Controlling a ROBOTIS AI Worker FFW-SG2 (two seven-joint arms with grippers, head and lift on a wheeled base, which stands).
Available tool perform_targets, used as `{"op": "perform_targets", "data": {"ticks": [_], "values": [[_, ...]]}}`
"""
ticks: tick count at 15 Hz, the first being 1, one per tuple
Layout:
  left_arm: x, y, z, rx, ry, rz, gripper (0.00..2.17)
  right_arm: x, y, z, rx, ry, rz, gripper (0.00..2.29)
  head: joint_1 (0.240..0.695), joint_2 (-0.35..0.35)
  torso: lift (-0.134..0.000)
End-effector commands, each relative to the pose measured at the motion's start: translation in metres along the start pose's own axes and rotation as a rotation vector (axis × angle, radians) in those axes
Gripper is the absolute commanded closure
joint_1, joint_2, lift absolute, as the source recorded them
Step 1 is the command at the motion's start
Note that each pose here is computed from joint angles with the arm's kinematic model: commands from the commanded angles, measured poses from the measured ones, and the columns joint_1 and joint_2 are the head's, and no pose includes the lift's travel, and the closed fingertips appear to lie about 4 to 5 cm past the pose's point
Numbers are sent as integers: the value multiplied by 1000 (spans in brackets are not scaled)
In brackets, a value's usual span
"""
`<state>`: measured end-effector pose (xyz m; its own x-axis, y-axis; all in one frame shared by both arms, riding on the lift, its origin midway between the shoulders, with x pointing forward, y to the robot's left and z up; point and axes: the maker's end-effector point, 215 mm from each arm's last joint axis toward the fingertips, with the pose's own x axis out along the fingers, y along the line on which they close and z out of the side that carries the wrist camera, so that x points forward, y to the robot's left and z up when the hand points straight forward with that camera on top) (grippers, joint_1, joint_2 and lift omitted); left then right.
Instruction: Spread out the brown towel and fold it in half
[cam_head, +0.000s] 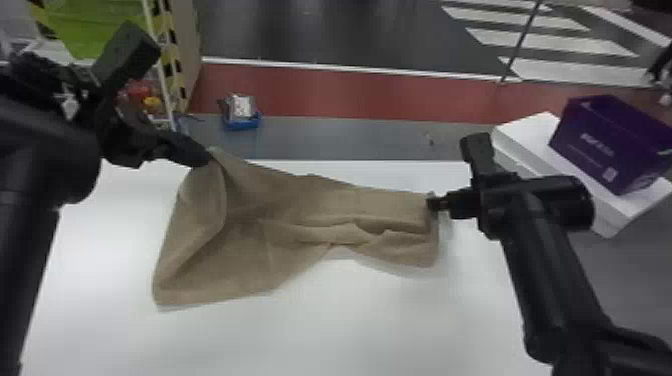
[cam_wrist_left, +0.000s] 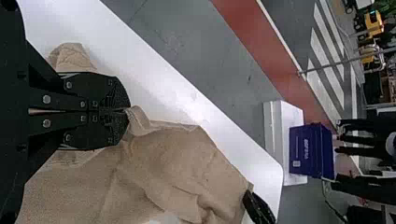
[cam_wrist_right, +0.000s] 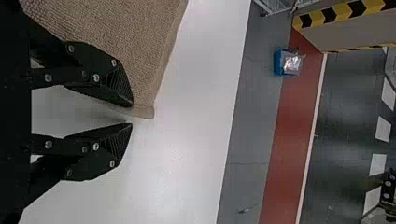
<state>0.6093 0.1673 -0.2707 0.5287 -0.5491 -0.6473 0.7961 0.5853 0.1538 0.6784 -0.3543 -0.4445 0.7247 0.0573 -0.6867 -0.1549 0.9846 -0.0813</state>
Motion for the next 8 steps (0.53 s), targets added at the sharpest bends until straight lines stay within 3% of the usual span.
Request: {"op": "perform_targets", "data": {"ticks": [1, 5, 8], "values": [[-1, 1, 0, 2, -3, 1, 1717, 2, 8, 12, -8, -45, 16, 1177, 652, -157, -134], [-7, 8, -2, -3, -19, 15, 1717, -2, 14, 24, -19, -134, 37, 1241, 644, -144, -134], [-20, 20, 0, -16, -47, 53, 1720, -28, 19, 50, -2, -244, 65, 1241, 632, -129, -134]]}}
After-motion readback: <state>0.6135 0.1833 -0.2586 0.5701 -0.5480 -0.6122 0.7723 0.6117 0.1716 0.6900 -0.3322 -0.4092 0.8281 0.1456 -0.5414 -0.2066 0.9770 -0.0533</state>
